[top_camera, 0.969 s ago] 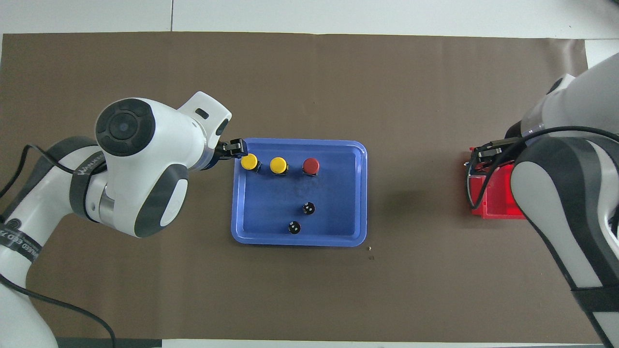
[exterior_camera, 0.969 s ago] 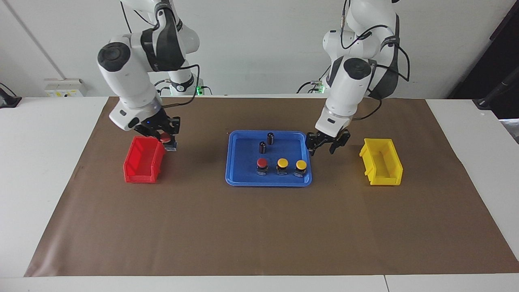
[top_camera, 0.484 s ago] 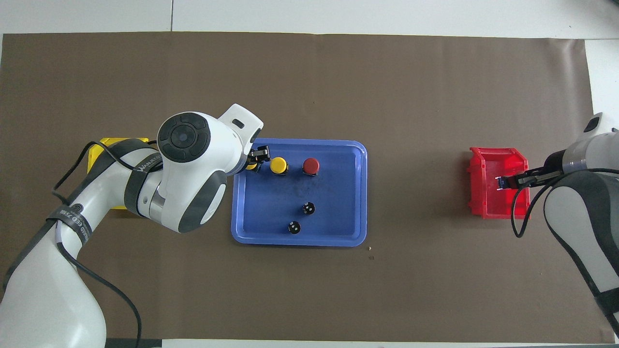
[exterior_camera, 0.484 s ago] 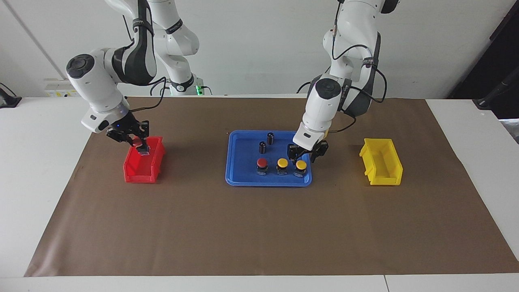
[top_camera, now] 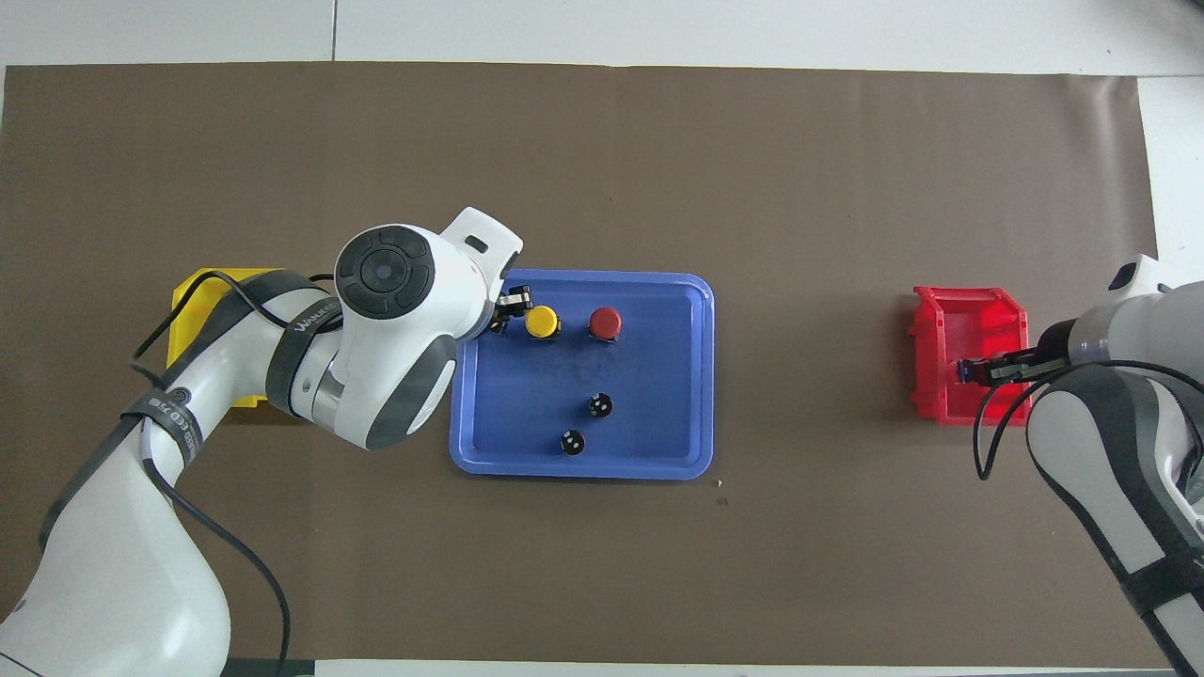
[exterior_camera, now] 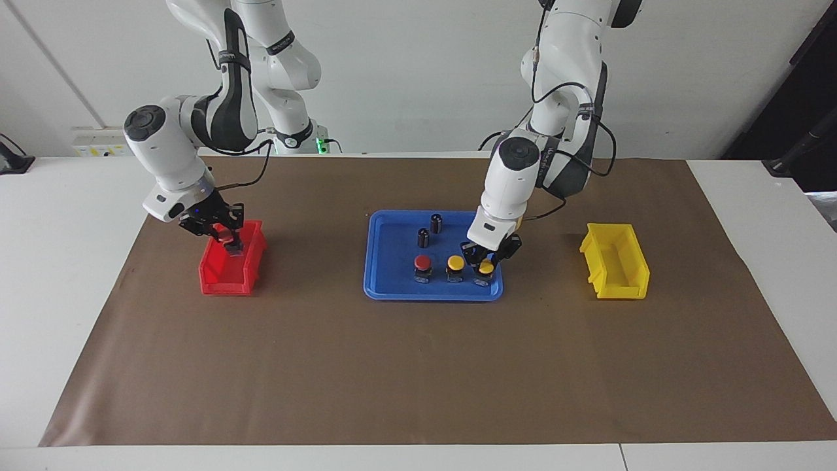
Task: Sort red and yellow buttons by color
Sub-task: 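Carry the yellow button into the yellow bin with the left gripper, then reach and grasp the remaining red button in the tray with the right gripper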
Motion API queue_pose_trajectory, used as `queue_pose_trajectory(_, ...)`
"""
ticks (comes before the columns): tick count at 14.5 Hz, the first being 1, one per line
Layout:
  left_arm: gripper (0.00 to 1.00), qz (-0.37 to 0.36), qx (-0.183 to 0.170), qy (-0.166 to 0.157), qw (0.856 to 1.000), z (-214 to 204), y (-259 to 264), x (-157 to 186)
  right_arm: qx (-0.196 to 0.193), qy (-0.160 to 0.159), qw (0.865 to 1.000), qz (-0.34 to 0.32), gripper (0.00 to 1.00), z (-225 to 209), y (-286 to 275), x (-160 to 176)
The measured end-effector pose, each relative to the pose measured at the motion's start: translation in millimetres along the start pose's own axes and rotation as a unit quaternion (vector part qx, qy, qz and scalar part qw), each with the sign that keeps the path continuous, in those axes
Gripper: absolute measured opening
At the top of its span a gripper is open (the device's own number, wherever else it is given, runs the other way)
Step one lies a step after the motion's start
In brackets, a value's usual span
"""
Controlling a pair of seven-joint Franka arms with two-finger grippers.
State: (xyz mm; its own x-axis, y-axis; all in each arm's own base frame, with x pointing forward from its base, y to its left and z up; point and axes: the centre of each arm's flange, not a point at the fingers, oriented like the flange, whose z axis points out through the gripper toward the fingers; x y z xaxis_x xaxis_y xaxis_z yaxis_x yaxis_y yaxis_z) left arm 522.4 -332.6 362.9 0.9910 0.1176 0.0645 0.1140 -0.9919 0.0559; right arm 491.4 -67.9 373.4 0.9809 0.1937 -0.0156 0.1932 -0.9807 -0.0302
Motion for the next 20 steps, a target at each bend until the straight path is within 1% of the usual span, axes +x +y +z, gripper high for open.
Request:
queue_pose_trajectory(1, 0.41, -0.003, 0.006, -0.006, 1.0, -11, 2, 3, 0.0, -0.001, 1.0, 0.0, 0.41, 2, 0, -1)
queue_pose_trajectory(3, 0.41, -0.007, 0.02, -0.014, 1.0, -58, -5, 16, 0.0, 0.001, 1.0, 0.0, 0.41, 8, -1, -4)
queue_pose_trajectory(4, 0.41, -0.004, 0.026, -0.012, 1.0, -88, -21, 25, -0.001, 0.001, 1.0, 0.0, 0.41, 12, -2, -5)
queue_pose_trajectory(5, 0.41, 0.005, 0.031, -0.012, 0.999, -115, -49, 37, 0.0, 0.0, 1.0, 0.0, 0.41, 14, -2, -7)
queue_pose_trajectory(6, 0.41, 0.017, 0.036, -0.015, 0.999, -138, -87, 48, 0.0, 0.0, 1.0, 0.0, 0.48, 14, -2, -7)
queue_pose_trajectory(7, 0.41, 0.029, 0.04, -0.019, 0.999, -156, -131, 59, -0.001, 0.002, 1.0, 0.0, 0.57, 12, -2, -5)
queue_pose_trajectory(8, 0.41, 0.039, 0.042, -0.022, 0.998, -168, -173, 67, -0.002, 0.004, 1.0, -0.001, 0.67, 7, -2, -3)
queue_pose_trajectory(9, 0.41, 0.045, 0.044, -0.026, 0.998, -171, -210, 72, -0.001, 0.003, 1.0, -0.003, 0.73, -1, -2, 2)
queue_pose_trajectory(10, 0.41, 0.05, 0.046, -0.033, 0.997, -168, -239, 73, 0.001, -0.002, 1.0, -0.007, 0.73, -15, -4, 8)
queue_pose_trajectory(11, 0.41, 0.057, 0.047, -0.041, 0.996, -160, -264, 74, 0.002, -0.006, 1.0, -0.01, 0.77, -36, -9, 18)
queue_pose_trajectory(12, 0.41, 0.065, 0.046, -0.044, 0.996, -151, -288, 74, 0.004, -0.01, 1.0, -0.006, 0.77, -62, -20, 32)
queue_pose_trajectory(13, 0.41, 0.069, 0.045, -0.042, 0.996, -142, -306, 74, 0.004, -0.013, 1.0, 0.004, 0.78, -90, -41, 48)
queue_pose_trajectory(14, 0.41, 0.069, 0.045, -0.036, 0.996, -132, -317, 72, 0.003, -0.011, 1.0, 0.02, 0.78, -117, -75, 67)
queue_pose_trajectory(15, 0.41, 0.068, 0.044, -0.031, 0.996, -122, -321, 68, 0.002, -0.001, 0.999, 0.034, 0.78, -136, -119, 87)
queue_pose_trajectory(16, 0.41, 0.066, 0.044, -0.031, 0.996, -111, -321, 62, 0.002, 0.011, 0.999, 0.048, 0.78, -146, -169, 102)
queue_pose_trajectory(18, 0.41, 0.06, 0.045, -0.032, 0.997, -90, -317, 49, 0.011, 0.035, 0.996, 0.082, 0.78, -139, -271, 124)
queue_pose_trajectory(19, 0.41, 0.053, 0.044, -0.028, 0.997, -78, -315, 43, 0.016, 0.04, 0.994, 0.099, 0.78, -124, -320, 133)
queue_pose_trajectory(20, 0.41, 0.043, 0.044, -0.024, 0.998, -65, -315, 38, 0.017, 0.036, 0.993, 0.11, 0.78, -102, -360, 141)
